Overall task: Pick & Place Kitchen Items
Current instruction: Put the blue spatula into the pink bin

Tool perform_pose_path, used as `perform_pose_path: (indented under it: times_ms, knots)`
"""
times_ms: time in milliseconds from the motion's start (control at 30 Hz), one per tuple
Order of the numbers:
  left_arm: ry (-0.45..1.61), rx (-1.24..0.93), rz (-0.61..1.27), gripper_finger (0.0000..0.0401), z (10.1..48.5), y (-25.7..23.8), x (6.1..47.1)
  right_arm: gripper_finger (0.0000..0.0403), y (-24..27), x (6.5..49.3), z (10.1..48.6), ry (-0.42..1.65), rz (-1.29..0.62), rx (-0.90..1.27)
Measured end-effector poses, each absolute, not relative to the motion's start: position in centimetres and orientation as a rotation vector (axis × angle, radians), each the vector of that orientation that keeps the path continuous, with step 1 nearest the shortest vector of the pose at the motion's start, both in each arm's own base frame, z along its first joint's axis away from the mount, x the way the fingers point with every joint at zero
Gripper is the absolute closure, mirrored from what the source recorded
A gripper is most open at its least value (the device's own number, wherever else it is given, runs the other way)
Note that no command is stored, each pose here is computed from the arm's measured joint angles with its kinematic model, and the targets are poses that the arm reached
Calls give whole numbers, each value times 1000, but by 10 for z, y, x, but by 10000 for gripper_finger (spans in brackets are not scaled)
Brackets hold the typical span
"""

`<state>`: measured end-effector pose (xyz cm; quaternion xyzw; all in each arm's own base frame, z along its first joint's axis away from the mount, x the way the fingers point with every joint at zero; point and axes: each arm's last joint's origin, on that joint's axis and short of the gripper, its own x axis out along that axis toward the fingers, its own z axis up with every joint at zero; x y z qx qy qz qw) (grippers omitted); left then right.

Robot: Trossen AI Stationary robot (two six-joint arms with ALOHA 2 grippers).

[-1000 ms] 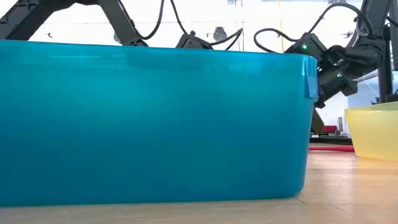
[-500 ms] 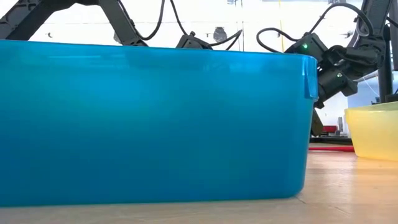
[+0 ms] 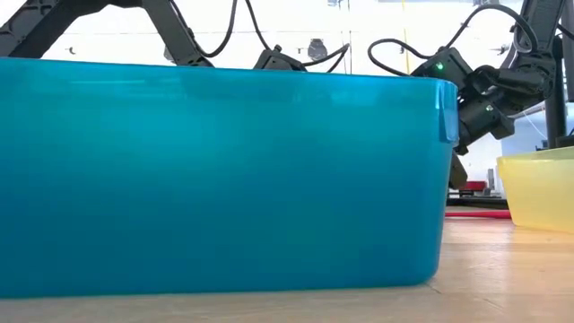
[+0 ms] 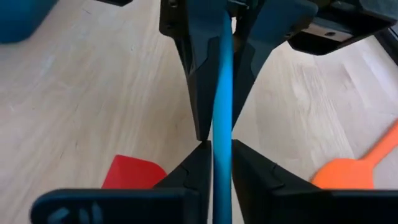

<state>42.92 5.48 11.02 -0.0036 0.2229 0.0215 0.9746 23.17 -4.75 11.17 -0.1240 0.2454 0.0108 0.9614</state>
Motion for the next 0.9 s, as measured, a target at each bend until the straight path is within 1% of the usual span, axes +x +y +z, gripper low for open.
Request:
perform_pose_path:
  times_ms: [133, 300, 367, 467, 567, 700, 767, 833, 900]
  knots:
    - [451, -19, 70, 381, 110, 55, 429, 325, -48, 232, 114, 491, 5, -256]
    - [453, -19, 82, 381, 116, 55, 428, 307, -48, 230, 123, 448, -14, -268]
    - [468, -13, 110, 381, 123, 56, 426, 303, -47, 229, 131, 408, -4, -253]
    - [544, 9, 201, 381, 129, 59, 419, 301, -44, 231, 151, 288, 34, -249]
    - [585, 32, 259, 381, 146, 60, 412, 301, -41, 226, 162, 235, 60, -247]
    - [702, 27, 262, 381, 163, 52, 397, 301, -34, 221, 187, 92, 85, -277]
    - [754, 26, 273, 381, 176, 45, 386, 300, -32, 219, 190, 91, 80, -265]
    - [741, 36, 285, 381, 198, 36, 377, 300, -29, 218, 192, 79, 90, -253]
    - [770, 54, 304, 381, 215, 24, 365, 300, -26, 217, 194, 69, 106, -249]
